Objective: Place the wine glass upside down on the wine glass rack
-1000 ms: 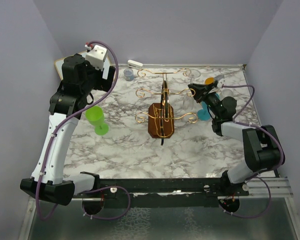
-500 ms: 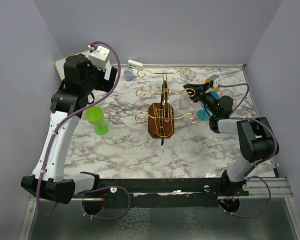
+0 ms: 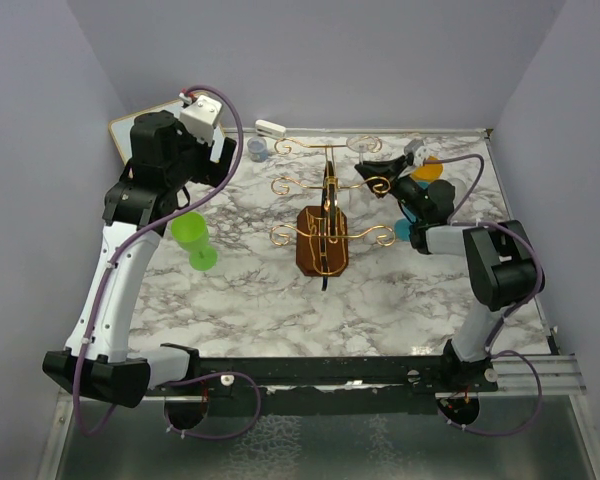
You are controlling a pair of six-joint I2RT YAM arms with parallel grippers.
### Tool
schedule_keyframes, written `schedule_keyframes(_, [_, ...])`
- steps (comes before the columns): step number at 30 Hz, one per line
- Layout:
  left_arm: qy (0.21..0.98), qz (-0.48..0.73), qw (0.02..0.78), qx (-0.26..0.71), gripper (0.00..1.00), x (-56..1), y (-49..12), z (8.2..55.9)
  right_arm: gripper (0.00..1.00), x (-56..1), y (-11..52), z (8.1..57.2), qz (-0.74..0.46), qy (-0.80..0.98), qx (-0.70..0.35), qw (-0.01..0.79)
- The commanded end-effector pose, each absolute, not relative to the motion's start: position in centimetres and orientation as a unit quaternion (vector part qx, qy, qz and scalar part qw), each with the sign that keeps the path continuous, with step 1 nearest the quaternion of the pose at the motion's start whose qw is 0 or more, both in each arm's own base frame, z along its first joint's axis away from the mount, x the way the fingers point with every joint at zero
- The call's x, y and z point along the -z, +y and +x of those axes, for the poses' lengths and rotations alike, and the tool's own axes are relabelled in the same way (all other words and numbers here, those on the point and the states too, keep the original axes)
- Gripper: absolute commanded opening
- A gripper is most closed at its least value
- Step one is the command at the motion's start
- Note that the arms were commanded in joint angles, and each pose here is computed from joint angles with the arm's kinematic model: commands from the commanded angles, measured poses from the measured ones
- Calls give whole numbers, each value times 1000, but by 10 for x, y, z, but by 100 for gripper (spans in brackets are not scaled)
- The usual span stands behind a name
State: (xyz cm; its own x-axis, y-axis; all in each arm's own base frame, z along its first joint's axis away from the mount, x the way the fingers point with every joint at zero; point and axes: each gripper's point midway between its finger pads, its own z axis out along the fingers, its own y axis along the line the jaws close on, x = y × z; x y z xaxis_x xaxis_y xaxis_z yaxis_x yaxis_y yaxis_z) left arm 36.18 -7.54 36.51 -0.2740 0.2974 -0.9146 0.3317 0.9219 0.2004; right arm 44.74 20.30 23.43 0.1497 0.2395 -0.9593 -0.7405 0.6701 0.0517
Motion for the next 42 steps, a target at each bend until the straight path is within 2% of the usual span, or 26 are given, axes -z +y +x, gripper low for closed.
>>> schedule_keyframes(1, [798,208,565,19,97,-362,-76,358,1,-243,208,457,-219,548,-339,733])
schedule_keyframes(23, [800,203,564,13,97,-358,-74,361,1,-252,173,480,-126,560,-265,775])
schedule_keyframes(42, [807,200,556,11,98,-349,-73,362,1,-258,167,455,-127,536,-265,791])
